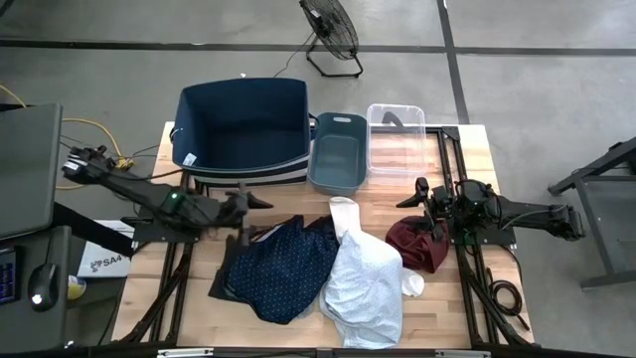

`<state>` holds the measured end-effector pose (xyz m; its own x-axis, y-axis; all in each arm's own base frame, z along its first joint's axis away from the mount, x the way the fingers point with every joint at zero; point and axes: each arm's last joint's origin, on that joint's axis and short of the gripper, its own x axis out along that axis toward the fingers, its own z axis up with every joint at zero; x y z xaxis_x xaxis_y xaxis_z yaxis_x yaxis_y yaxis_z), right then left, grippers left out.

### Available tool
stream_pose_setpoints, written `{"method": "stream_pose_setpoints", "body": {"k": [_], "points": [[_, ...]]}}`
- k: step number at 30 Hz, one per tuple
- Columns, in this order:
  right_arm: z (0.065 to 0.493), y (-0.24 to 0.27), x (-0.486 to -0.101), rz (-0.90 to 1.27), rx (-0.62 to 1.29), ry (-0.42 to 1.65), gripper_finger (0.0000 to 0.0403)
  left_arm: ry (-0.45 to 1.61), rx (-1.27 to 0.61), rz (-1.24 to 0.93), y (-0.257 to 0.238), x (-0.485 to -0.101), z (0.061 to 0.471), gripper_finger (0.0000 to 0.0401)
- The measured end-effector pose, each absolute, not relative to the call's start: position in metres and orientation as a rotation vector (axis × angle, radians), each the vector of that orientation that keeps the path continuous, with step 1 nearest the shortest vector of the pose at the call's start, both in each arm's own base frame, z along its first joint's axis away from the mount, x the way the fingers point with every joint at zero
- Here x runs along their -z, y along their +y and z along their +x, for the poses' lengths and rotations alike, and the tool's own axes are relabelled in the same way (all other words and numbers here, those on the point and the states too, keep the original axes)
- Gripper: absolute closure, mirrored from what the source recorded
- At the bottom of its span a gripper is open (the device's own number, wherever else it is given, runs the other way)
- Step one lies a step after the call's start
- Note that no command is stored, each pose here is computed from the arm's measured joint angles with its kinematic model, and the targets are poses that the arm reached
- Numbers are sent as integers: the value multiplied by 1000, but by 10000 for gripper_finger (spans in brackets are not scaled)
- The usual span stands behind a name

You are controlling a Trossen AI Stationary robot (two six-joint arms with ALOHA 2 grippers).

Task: Pick & Place Cloths
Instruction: Put the blue shirt into the dark blue bin

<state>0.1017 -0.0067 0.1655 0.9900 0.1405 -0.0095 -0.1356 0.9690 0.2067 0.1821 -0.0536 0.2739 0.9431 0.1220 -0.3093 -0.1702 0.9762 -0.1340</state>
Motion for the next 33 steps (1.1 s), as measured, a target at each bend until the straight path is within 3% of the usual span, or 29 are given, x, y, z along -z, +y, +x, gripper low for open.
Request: {"method": "stream_pose_setpoints", "body": {"k": [8, 14, 26, 33], "points": [[102, -7, -166, 207, -140, 24, 186, 536, -87, -304, -70, -307, 215, 116], [102, -7, -166, 207, -139, 24, 186, 633, 141, -389, -81, -321, 224, 116], [102, -7, -166, 207, -140, 24, 186, 886, 124, -451, -92, -284, 240, 116], [102, -7, -166, 207, -140, 24, 186, 926, 79, -424, -104, -271, 245, 116]]}}
